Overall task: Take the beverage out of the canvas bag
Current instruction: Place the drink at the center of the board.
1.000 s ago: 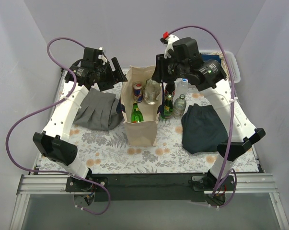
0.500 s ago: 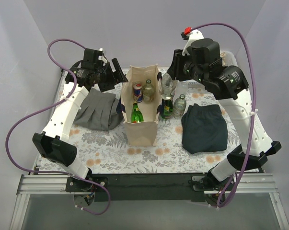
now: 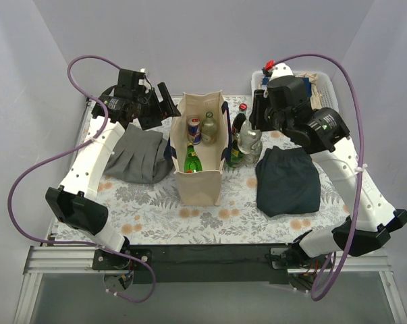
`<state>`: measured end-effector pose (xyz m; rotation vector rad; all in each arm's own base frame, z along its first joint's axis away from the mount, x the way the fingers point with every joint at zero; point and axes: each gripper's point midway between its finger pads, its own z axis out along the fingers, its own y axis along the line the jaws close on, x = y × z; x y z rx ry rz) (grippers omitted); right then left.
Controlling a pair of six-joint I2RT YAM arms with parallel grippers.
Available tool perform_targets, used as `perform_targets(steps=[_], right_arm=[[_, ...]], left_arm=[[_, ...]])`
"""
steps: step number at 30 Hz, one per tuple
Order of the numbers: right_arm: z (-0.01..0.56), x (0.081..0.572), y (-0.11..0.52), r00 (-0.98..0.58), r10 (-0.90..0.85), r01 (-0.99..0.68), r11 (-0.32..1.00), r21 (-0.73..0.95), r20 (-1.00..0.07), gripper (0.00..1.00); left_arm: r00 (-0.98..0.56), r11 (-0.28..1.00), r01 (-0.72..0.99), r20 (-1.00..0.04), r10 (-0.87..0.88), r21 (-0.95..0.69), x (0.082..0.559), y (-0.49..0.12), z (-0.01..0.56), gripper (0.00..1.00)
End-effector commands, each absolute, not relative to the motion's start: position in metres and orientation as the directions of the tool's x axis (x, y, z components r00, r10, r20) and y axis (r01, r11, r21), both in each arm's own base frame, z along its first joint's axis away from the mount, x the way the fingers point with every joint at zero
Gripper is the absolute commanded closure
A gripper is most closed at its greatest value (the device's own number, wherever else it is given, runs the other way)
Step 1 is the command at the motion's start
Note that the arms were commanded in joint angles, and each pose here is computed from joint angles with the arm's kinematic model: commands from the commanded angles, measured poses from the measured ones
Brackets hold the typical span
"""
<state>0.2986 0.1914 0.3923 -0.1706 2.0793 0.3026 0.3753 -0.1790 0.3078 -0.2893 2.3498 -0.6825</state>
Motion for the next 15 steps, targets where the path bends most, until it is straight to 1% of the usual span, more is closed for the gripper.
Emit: perform_targets(steps=[1, 8, 15], right_arm=[[0.426, 0.3, 0.184, -0.385, 0.151, -0.198, 0.95, 0.242, -0.91, 0.99], [0.401, 0.301, 0.179, -0.412, 0.145, -0.159, 0.961, 0.228, -0.899, 0.99], [0.364, 0.302, 0.172, -0.441, 0.141, -0.104, 0.973, 0.207, -0.887, 0.99]], left_arm=[[-0.733, 0.821, 0.011, -0.563, -0.382, -0.571, 0.361, -0.177, 0.328, 0.24], [-0.736, 0.821, 0.008, -0.559, -0.382, -0.571, 0.359, -0.177, 0.326, 0.24], [-0.736, 0.82, 0.01, -0.559, -0.382, -0.572, 0.36, -0.177, 0.326, 0.24]])
